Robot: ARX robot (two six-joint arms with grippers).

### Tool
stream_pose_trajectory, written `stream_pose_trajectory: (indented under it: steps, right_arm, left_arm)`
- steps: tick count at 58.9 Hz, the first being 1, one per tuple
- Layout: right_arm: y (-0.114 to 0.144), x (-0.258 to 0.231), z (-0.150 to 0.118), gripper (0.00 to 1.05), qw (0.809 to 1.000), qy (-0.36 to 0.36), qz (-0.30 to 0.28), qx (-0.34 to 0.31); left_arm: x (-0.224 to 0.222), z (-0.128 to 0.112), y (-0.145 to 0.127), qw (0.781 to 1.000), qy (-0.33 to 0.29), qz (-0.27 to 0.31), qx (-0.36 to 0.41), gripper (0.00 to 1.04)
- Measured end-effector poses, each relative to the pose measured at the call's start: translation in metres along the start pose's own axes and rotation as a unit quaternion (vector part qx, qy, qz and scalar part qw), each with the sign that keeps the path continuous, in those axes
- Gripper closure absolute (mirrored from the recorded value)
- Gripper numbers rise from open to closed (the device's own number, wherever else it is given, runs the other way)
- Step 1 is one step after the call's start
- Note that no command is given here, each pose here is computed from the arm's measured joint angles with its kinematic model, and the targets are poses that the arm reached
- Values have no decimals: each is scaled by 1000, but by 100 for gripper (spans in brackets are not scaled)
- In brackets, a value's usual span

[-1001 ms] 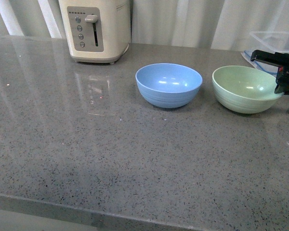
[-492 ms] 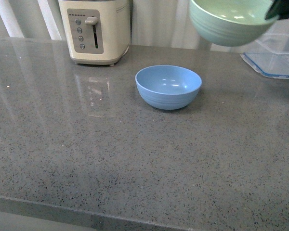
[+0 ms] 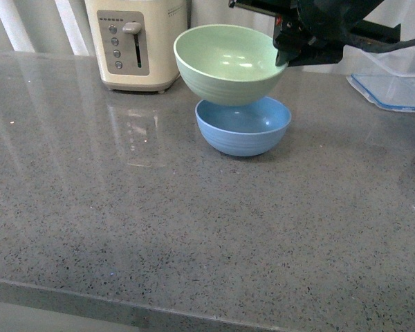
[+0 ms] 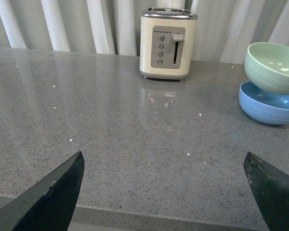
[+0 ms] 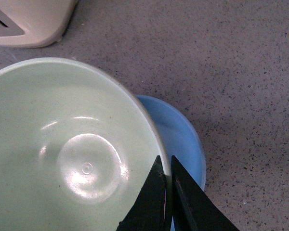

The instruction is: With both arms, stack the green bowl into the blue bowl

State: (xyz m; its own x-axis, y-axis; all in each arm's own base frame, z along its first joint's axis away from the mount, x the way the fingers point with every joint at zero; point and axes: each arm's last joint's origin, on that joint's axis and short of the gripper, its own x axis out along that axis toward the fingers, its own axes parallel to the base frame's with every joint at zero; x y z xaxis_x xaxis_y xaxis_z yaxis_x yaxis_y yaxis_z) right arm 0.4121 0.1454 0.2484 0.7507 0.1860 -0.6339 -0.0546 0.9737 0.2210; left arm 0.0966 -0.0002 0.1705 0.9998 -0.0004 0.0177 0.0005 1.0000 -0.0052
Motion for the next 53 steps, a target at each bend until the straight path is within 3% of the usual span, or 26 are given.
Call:
stream_pose_trajectory:
  steps: [14, 27, 39, 42, 46, 48, 53]
  right_arm:
    - [-10, 25, -10, 101, 999, 32, -15, 9]
    - [-14, 11, 0, 69, 999, -3, 21, 30]
    - [-36, -62, 13, 37, 978, -155, 126, 53]
    - [-51, -88, 11, 42, 964, -251, 82, 38]
    - [-74, -118, -5, 56, 931, -365, -15, -9]
    - [-84, -124, -19, 63, 923, -382, -37, -27]
    - [-97, -125, -48, 77, 923, -375, -58, -58]
  left_arm:
    - [0, 0, 0, 1000, 0, 0, 0, 7]
    - [0, 0, 0, 1000, 0, 0, 0, 7]
    - [0, 0, 0, 1000, 0, 0, 0, 7]
    - [0, 0, 0, 1000, 0, 0, 0, 7]
    - [0, 0, 0, 1000, 0, 0, 0, 7]
    - [0, 0, 0, 1000, 0, 0, 0, 7]
    - [0, 0, 0, 1000, 0, 0, 0, 7]
